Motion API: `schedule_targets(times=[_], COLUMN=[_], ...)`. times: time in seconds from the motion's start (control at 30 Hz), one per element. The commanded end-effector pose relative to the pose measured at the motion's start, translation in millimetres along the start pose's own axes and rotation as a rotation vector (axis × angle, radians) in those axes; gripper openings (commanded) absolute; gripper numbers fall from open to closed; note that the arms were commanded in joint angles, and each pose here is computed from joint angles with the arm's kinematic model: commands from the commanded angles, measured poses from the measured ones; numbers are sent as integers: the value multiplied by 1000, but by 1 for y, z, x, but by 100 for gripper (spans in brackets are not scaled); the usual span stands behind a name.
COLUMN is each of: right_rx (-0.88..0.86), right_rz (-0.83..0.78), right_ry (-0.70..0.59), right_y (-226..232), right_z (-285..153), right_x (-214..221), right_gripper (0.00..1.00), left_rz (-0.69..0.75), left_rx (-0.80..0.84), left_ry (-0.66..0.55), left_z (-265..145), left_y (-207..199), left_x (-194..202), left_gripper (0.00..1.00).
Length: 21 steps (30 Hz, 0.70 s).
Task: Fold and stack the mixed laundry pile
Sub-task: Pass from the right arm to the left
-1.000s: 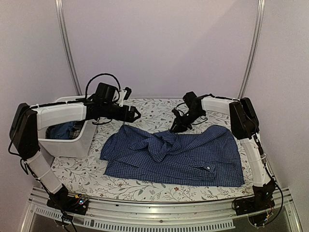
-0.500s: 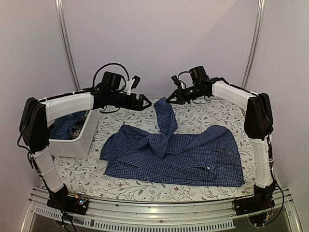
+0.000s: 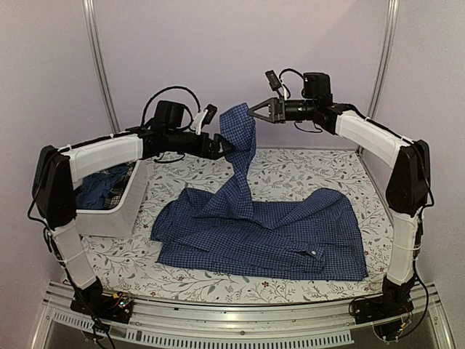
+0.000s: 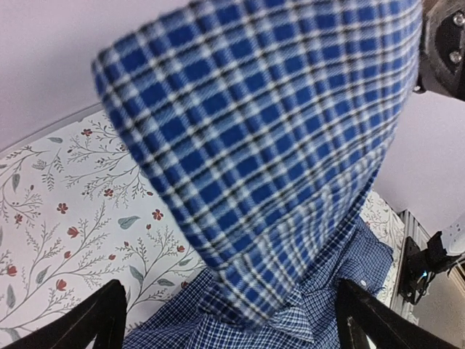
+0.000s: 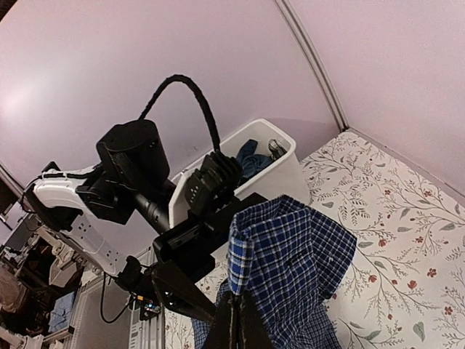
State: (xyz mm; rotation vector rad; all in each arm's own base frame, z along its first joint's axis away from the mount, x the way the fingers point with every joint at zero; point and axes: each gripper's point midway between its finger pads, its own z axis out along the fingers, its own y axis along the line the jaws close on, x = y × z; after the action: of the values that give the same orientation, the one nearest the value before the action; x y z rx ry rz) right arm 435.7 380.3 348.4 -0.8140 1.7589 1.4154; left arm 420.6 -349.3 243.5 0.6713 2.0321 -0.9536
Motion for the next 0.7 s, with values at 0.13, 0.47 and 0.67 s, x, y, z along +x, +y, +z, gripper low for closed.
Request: schedule_targets(times=[0.13,0.47,0.67], right_rx=[-296,-452,-483], right_rz=[-191,-143,-127], right_ry=[-15,83,111], right_y=[79,98,104], right_z=[-22,-6,3], right_x=[-24,13,25], right_gripper=[0,0,0], left_rz=[219,151,126], left_rx=[71,50,49], left_ry=[-251,-127,-54], left_z=[-77,-83,-82], left_y=[-55,-74,-85], left_x=[-47,-33,-21], left_gripper=[100,100,85])
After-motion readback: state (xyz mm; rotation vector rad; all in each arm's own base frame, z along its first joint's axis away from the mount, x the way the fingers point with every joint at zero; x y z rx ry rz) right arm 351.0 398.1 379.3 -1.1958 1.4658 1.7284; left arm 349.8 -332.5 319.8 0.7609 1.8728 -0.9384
